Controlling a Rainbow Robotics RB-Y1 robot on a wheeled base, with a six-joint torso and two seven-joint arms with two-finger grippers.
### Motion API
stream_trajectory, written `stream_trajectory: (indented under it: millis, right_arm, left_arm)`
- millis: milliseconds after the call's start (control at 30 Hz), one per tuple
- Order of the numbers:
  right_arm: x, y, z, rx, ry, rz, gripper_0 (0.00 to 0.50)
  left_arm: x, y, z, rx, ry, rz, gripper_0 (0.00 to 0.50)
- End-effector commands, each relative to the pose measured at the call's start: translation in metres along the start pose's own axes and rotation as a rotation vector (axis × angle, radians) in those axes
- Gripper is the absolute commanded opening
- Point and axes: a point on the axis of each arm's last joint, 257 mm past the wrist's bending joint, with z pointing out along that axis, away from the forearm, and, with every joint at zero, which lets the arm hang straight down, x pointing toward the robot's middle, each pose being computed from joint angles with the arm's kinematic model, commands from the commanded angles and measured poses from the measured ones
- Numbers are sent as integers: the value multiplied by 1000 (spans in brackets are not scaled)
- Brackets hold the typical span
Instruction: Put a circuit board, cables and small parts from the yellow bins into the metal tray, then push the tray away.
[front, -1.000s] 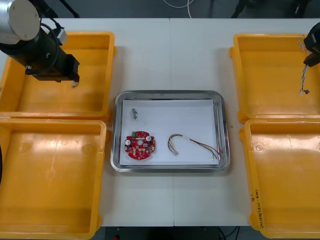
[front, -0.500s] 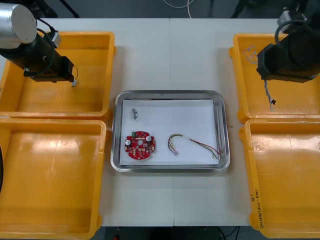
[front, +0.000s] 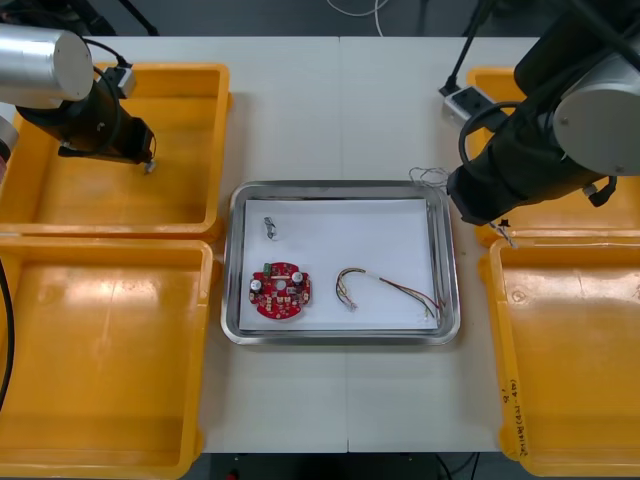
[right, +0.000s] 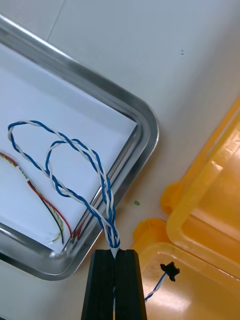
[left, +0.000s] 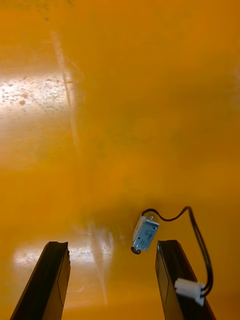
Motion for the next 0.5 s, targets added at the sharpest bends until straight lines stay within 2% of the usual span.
stream_trajectory:
  millis: [33, 267, 500]
  right_arm:
    - [-21, 31, 2, -7, -17, -159, 0]
    - [-46, 69, 16, -87, -23, -258, 0]
    - [-66, 84, 35, -83, -28, -449, 0]
  left_arm:
    - [-31, -24, -10, 0, -54, 109, 500]
    - [-27, -34, 1, 12, -48, 107, 500]
    - [-23, -34, 14, -4, -53, 117, 500]
